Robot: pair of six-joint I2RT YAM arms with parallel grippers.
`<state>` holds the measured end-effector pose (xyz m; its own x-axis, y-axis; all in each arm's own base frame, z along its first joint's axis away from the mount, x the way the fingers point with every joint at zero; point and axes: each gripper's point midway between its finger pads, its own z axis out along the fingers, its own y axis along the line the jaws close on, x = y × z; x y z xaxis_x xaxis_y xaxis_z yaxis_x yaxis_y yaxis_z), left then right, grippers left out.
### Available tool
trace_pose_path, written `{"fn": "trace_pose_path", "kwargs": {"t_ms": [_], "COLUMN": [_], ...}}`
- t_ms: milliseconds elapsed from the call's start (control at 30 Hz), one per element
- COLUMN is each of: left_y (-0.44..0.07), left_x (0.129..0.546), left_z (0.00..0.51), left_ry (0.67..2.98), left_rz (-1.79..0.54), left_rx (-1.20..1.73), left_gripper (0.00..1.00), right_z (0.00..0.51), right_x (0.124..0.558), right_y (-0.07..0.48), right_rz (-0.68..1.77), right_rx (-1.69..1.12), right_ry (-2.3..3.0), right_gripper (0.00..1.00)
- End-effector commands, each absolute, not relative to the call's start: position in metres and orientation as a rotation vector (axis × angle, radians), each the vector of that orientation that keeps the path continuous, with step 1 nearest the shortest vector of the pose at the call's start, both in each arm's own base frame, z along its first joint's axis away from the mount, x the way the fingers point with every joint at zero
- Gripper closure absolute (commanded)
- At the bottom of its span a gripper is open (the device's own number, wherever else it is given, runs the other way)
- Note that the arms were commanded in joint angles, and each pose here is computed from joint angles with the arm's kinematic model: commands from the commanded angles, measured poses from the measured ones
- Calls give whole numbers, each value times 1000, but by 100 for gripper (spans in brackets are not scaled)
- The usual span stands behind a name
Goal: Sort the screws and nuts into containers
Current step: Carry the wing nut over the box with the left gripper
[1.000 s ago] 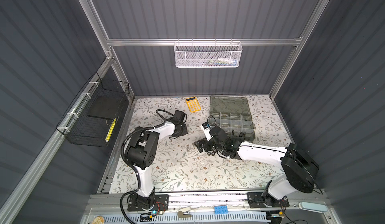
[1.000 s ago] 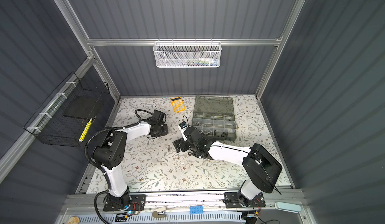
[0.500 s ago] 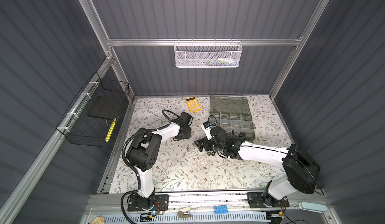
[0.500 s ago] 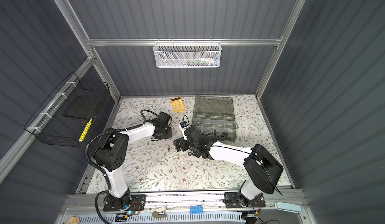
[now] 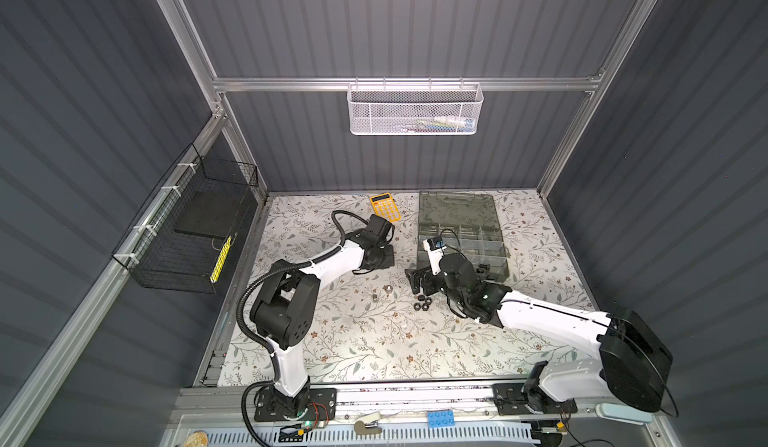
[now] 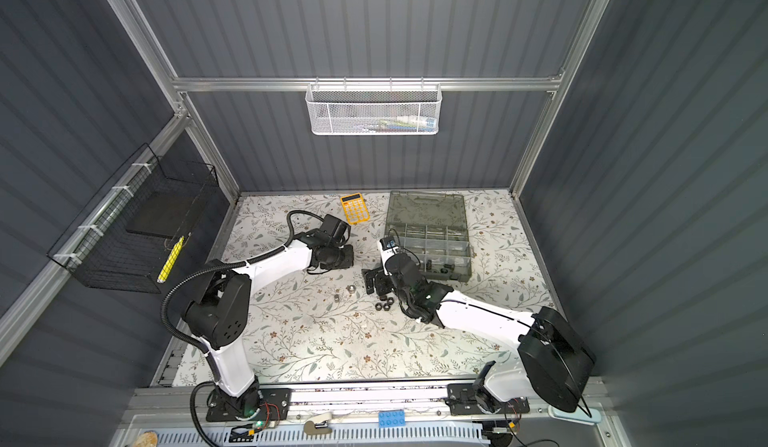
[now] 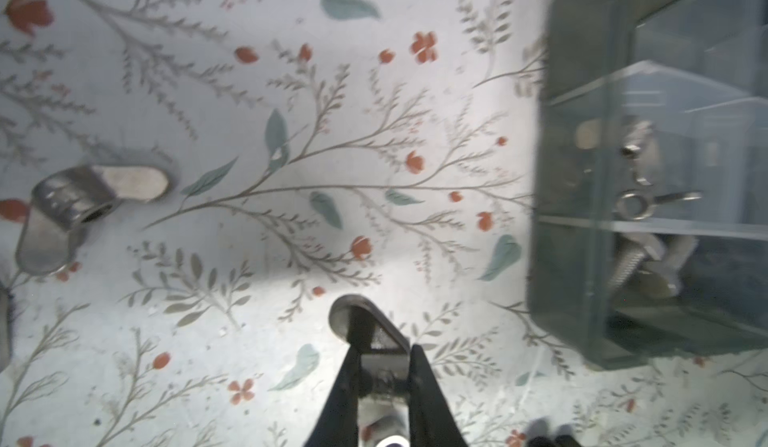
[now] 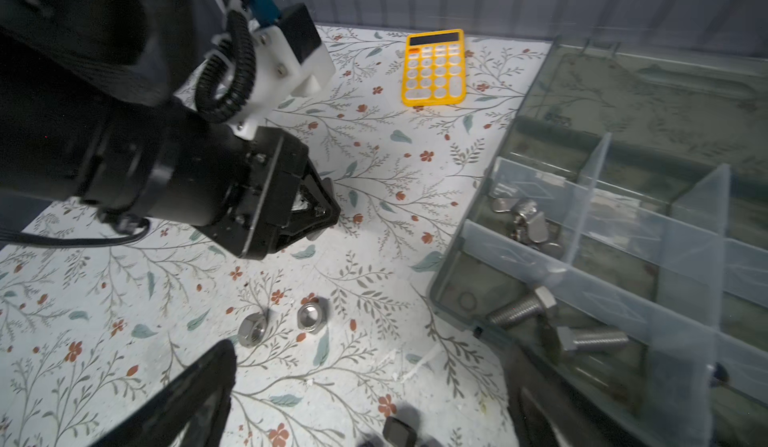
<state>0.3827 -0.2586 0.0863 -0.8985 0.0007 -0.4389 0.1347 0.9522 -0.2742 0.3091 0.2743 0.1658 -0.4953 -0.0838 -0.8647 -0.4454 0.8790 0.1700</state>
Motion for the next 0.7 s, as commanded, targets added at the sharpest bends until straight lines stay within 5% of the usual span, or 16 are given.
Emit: {"fn": "trace_pose_path", "kwargs": {"t_ms": [0,667], "left_y": [-283,-380], "left_x": [393,430], "left_z": [102,123], "left_ry": [2617,2472], "left_rz": [-493,-698], "left_rx": [120,207], "left_gripper": [80,80], "right_z": [169,162], "right_x": [319,338], "right_y": [252,196], "right_rz": [433,522], "right_rx": [-277,-11], "right_ry": [2059,2098], "right_gripper": [1,1]}}
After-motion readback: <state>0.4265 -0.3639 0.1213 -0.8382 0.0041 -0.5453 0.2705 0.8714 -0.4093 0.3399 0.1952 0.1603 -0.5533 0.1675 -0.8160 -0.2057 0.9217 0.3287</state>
